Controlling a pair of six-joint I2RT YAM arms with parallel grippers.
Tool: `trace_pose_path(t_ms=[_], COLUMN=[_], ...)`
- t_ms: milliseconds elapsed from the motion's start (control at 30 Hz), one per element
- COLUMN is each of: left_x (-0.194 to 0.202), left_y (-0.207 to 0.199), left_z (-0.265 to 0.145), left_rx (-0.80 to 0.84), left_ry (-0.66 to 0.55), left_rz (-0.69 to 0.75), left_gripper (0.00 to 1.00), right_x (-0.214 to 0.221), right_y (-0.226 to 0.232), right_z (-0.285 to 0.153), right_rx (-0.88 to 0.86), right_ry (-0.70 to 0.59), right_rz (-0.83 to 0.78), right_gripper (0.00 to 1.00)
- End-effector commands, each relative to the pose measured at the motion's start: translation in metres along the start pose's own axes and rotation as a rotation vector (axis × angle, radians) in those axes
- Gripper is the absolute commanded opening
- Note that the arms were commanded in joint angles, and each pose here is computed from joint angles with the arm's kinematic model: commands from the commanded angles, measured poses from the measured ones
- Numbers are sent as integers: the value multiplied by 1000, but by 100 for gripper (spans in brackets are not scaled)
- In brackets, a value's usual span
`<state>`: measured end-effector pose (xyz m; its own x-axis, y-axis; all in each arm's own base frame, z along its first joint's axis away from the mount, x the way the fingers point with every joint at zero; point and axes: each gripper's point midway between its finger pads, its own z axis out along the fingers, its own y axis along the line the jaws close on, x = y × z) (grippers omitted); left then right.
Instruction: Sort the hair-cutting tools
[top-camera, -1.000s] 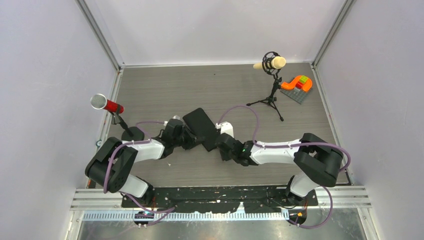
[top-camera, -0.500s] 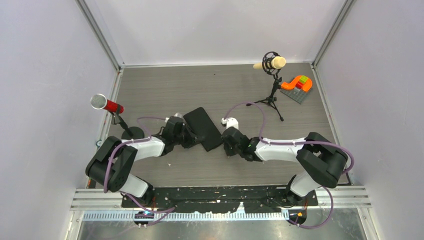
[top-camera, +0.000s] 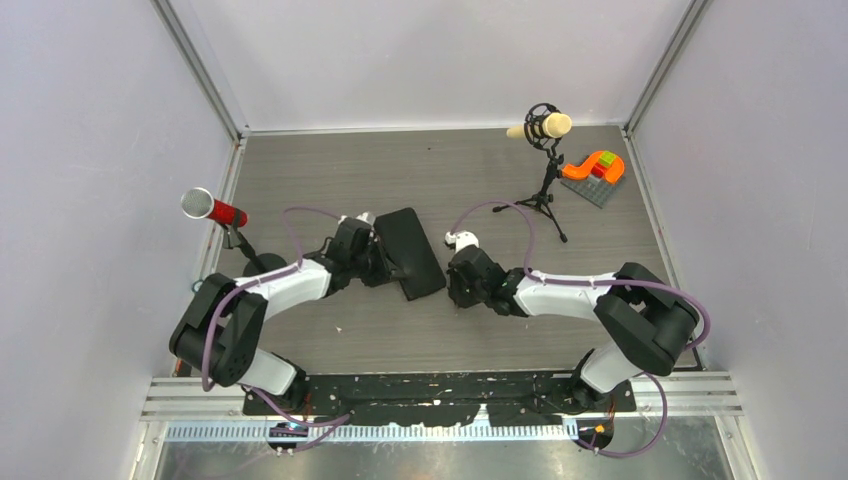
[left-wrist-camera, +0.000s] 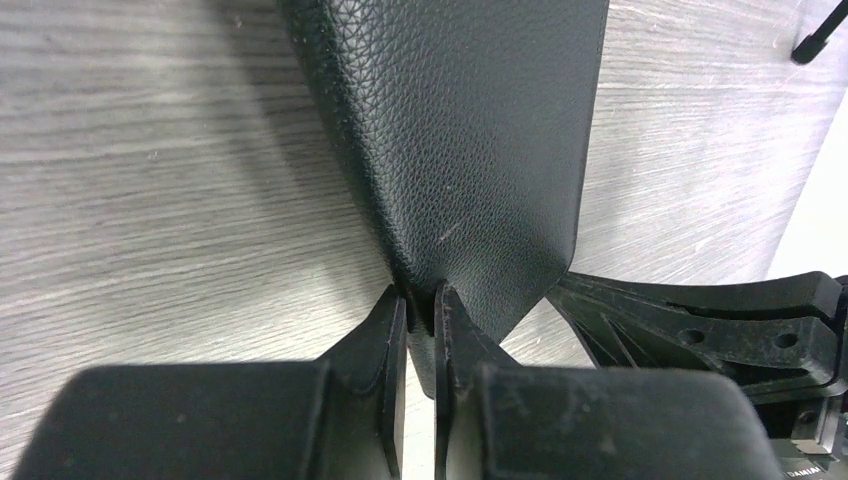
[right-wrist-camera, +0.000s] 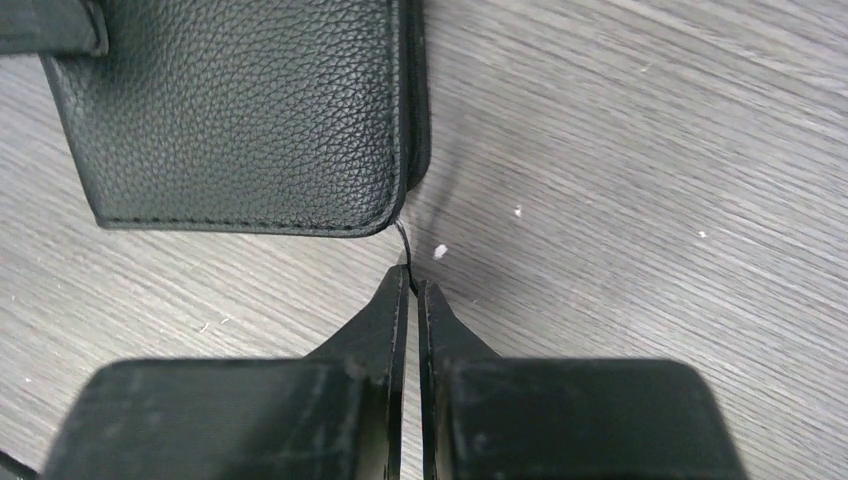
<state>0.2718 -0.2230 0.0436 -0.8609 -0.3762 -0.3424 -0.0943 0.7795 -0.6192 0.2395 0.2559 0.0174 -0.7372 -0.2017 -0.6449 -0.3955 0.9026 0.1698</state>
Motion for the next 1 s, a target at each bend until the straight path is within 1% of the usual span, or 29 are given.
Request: trace_pose_path(t_ms=[0,33,100,133,167,200,267,300,333,367,467,533,600,700,767,967], left_x=[-6,-17,-30,-37,-42,-46,-49,-49,-48,-47,-30,-19,-10,5,9,9], left_y=[50,43,36,32,30,28,29,32,34,39,56,61,60,49,43,19], left_z=[-14,-13,-13,-15,-18,-22,-33,-39,-46,-53,-67,-70,-69,-60,-53,-37], left_rx=[-242,-235,-227,-223,-220,-219,-226,-236,-240,-250,-259,-236,-186,-78,-22,99], left_ry=[49,35,23,11,-1,-21,-64,-86,-108,-140,-185,-199,-201,-156,-146,-118], left_rz=[213,215,209,202,193,183,157,142,123,104,25,-29,-75,-165,-207,-255], left_gripper=[10,17,35,46,53,58,65,67,69,70,74,74,74,75,74,72], right_x=[34,37,39,35,34,37,36,28,35,29,21,15,12,14,15,17], right_y=[-8,7,32,43,59,72,93,104,108,116,131,137,140,141,142,142], right_z=[-9,-10,-12,-10,-11,-10,-7,-7,-1,1,6,9,13,17,18,20], right_rx=[6,-43,-116,-144,-188,-227,-282,-303,-307,-319,-347,-353,-354,-354,-358,-353], right_ry=[124,130,139,132,129,138,148,136,160,153,146,135,133,142,147,154], right_rz=[-105,-124,-157,-164,-175,-184,-193,-194,-206,-207,-208,-207,-206,-203,-198,-197], right_gripper=[5,5,5,5,5,5,5,5,5,5,5,5,5,5,5,5])
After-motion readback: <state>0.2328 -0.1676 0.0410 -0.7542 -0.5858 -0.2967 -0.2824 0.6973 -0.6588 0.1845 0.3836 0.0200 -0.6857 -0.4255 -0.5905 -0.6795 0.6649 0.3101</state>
